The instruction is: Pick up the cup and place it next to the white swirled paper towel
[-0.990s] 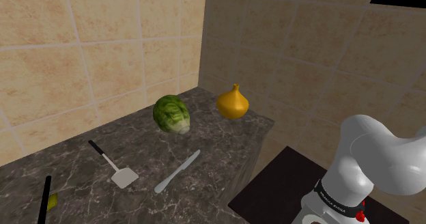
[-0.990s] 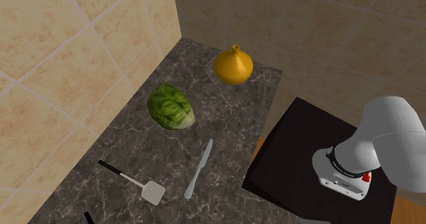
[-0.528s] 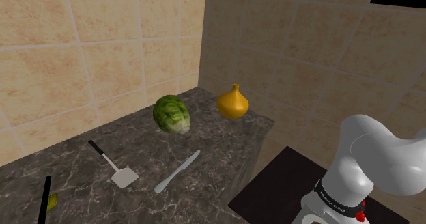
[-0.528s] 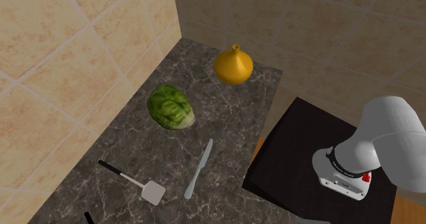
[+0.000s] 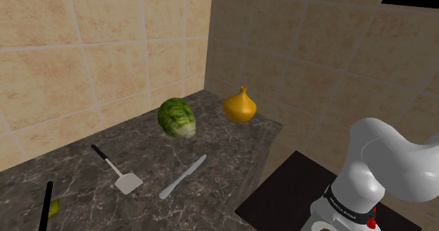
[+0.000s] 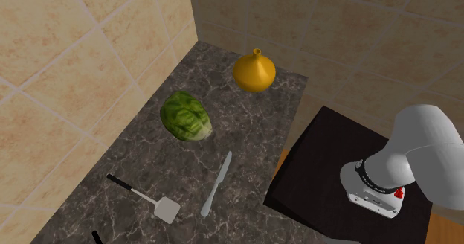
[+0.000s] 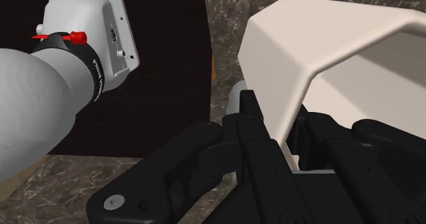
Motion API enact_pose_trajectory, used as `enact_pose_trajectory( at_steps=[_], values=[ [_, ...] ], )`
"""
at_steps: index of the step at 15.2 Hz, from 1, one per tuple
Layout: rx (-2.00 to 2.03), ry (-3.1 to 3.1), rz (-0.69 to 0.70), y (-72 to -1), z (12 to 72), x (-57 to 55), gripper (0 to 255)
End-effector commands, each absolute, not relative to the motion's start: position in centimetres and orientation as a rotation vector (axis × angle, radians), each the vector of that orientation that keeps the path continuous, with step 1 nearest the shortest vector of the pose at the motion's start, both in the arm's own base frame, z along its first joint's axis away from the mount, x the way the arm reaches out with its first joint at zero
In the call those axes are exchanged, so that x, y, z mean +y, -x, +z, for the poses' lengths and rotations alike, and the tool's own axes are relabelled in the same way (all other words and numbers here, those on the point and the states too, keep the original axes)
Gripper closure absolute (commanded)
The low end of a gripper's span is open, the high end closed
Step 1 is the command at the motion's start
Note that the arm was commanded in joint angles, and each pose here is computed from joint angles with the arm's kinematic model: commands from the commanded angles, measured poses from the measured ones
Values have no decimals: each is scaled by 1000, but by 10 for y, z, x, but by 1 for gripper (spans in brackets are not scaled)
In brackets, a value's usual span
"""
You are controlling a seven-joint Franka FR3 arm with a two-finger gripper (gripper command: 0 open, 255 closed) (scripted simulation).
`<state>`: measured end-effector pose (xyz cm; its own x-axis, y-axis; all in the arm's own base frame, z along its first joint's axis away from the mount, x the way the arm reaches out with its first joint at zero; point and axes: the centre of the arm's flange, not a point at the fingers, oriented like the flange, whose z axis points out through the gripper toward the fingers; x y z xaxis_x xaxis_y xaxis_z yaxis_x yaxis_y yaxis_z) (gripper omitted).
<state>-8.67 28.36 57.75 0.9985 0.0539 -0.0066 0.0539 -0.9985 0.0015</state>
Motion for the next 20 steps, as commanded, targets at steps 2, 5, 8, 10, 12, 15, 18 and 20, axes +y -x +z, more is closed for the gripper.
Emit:
enact_pose_trajectory(
  at_steps=[2, 5, 8, 10, 12, 15, 18, 20],
  values=[
    [85, -3140, -10, 88, 562, 283, 255],
    [85, -3140, -10, 88, 546, 283, 255],
    [85, -3140, -10, 88, 530, 283, 255],
    [85, -3140, -10, 88, 520, 283, 255],
    [85, -3140, -10, 88, 509, 283, 255],
    [85, -3140, -10, 88, 494, 283, 255],
    [85, -3140, -10, 88, 478, 283, 255],
    [85, -3140, -10, 88, 467, 283, 255]
  ],
)
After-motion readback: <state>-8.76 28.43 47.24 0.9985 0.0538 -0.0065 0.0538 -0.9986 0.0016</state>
